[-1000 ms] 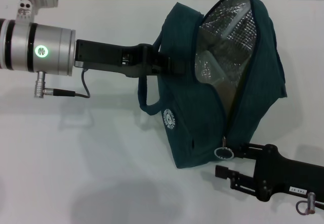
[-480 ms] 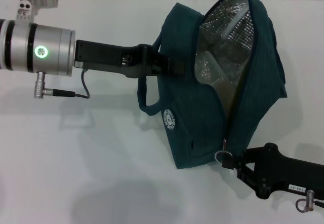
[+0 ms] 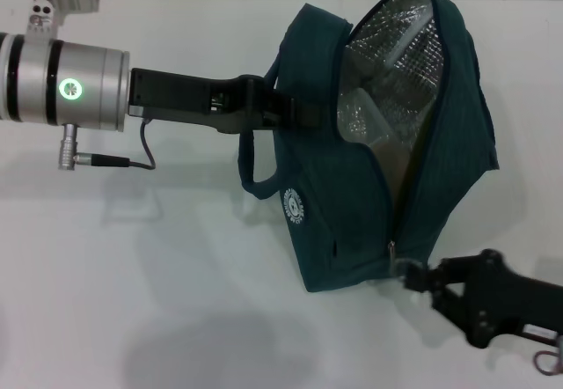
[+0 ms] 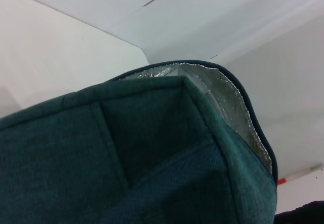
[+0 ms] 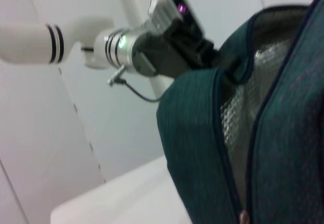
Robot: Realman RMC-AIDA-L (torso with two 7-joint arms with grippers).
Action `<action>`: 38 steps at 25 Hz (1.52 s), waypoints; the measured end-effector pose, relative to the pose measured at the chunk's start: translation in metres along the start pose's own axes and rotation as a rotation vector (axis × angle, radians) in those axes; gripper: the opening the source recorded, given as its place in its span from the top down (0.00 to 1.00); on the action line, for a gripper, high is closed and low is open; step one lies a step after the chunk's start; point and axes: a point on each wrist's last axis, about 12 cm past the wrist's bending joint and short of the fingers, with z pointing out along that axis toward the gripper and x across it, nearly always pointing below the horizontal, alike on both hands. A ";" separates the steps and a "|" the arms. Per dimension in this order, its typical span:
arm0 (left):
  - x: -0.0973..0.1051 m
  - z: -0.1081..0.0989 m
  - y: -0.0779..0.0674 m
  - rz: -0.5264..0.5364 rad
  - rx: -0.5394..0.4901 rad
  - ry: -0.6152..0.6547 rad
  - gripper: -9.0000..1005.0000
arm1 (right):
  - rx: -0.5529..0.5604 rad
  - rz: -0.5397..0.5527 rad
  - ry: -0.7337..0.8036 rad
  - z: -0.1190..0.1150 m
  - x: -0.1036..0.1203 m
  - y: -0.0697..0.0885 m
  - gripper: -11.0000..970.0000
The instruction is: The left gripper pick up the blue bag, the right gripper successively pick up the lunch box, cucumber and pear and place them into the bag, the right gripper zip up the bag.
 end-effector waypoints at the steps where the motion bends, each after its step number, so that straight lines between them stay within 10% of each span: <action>1: 0.000 0.000 0.000 0.000 0.000 -0.001 0.95 | 0.009 0.005 -0.027 -0.005 -0.001 0.001 0.97; 17: 0.005 0.000 0.002 0.074 0.012 -0.024 0.95 | -0.018 -0.059 -0.213 -0.006 -0.030 -0.001 0.97; 38: 0.041 -0.034 0.009 0.334 0.116 -0.308 0.38 | -0.046 -0.188 -0.375 0.010 -0.074 -0.013 0.97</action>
